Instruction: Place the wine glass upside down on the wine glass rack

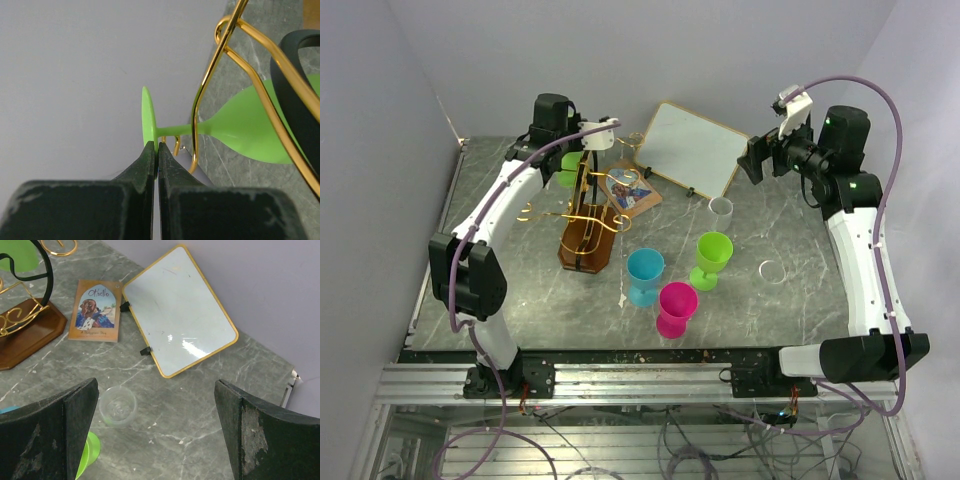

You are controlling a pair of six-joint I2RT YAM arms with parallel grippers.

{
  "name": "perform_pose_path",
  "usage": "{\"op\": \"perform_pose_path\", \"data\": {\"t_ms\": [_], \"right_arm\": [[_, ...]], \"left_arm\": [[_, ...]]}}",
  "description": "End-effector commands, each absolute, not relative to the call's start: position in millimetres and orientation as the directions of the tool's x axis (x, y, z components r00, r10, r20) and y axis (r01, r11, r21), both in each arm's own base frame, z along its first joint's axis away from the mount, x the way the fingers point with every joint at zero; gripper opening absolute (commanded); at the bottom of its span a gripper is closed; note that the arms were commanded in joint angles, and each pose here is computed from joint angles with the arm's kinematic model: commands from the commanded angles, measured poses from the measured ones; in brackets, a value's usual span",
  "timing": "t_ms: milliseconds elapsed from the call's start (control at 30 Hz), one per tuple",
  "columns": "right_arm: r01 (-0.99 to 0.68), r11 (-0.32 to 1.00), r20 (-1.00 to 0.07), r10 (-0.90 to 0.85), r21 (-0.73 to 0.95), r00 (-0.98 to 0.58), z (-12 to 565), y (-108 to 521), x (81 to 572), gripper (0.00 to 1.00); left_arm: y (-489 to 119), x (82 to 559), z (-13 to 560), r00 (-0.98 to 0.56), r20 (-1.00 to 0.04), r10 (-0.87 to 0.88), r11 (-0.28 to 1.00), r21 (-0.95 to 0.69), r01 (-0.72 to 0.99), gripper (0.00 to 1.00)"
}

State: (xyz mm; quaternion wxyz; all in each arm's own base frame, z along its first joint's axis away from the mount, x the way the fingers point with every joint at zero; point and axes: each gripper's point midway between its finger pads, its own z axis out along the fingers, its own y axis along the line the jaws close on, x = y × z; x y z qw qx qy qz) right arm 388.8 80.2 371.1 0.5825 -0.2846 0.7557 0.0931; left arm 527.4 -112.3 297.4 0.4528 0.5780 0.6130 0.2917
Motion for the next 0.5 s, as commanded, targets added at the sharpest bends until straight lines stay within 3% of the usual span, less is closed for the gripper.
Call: {"op": "perform_pose_path", "data": {"t_ms": [0, 467], "right_arm": [[-0.534, 0.822, -0.943, -0.307, -0.196, -0.128, 382.3, 79.6, 383.4, 1.00], [-0.531, 0.823, -0.942, -0.312, -0.203, -0.123, 383.0, 78.2, 382.9, 1.00]], "left_arm": [[-108.6, 516.0, 319.3, 0.059, -0.238, 0.969, 0.194, 0.891, 0.409, 0.07], [-101.8, 502.8, 321.9, 0.034, -0.250, 0.968, 0.214, 0.885, 0.413, 0.07]]}}
